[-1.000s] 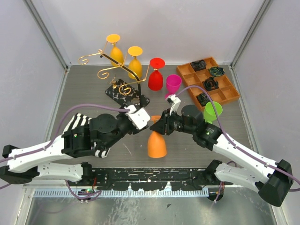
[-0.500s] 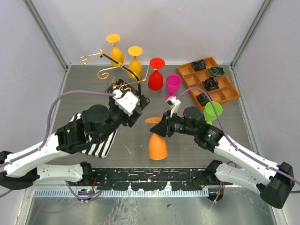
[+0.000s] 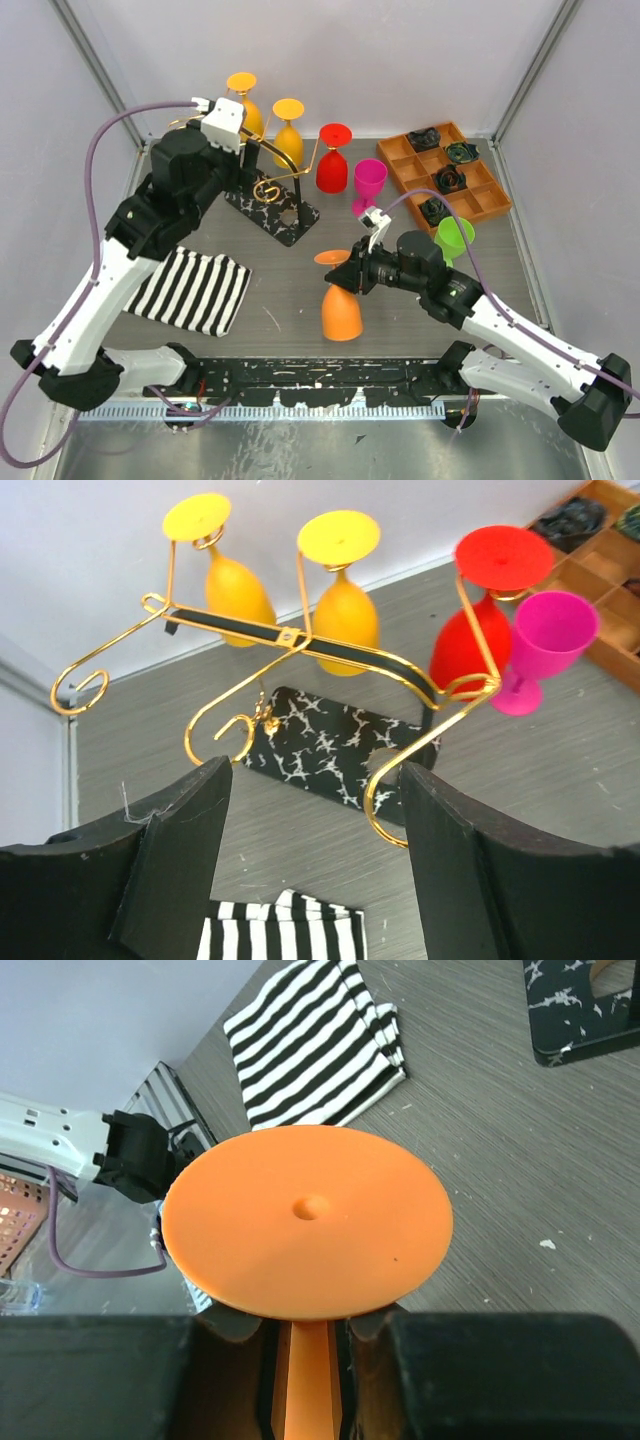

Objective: Place the wine glass upside down on the wine glass rack
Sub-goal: Turn the wine glass upside down at the wine rack.

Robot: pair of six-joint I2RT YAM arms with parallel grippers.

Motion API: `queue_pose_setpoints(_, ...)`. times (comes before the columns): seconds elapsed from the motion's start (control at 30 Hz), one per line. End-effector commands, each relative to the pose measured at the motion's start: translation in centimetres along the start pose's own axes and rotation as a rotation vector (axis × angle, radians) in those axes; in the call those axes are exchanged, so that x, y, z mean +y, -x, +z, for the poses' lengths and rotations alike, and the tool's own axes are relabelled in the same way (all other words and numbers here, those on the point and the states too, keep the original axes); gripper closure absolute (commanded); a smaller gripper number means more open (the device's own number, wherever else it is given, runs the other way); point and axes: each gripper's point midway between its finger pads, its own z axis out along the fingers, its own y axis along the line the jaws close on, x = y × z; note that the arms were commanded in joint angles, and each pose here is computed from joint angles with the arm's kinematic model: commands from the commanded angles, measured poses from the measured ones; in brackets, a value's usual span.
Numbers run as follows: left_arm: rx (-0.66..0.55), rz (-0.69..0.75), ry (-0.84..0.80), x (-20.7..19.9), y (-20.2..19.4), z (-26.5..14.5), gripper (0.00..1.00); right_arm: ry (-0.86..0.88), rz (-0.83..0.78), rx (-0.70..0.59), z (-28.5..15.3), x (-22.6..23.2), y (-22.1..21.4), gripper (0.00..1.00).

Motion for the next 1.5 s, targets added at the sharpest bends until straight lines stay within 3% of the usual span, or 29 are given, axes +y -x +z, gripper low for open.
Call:
queue_pose_setpoints(0.0, 0.097, -0.036, 0.001, 1.9, -1.4, 1.9, 0.25, -0.004, -0.035, -0.047, -0.7, 0.3, 1.0, 0.99)
queue_pose_setpoints(0.2, 0.216, -0.136, -0.030, 5.2, -3.8, 5.0, 0.23, -0.005, -0.036, -0.041, -0.9, 0.3, 0.7, 0.99)
queue_pose_setpoints(0.27, 0.242, -0.180, -0.082, 5.4, -4.7, 6.1, 0.16, -0.004, -0.034, -0.032, -0.8, 0.2, 0.5, 0.99)
queue_pose_setpoints(0.5, 0.269, -0.257, -0.128, 7.6, -6.6, 8.6, 0.09, -0.015, -0.035, -0.018, -1.0, 0.0, 0.1, 0.99)
queue_pose_setpoints(0.93, 0.343, -0.265, -0.224, 6.5, -9.5, 12.1, 0.08, -0.045, -0.039, -0.004, -1.6, -0.5, -0.4, 0.99)
queue_pose_setpoints(1.47, 0.347, -0.288, -0.286, 4.4, -9.3, 9.5, 0.06, -0.133, -0.061, 0.020, -2.8, -2.3, -1.6, 0.99)
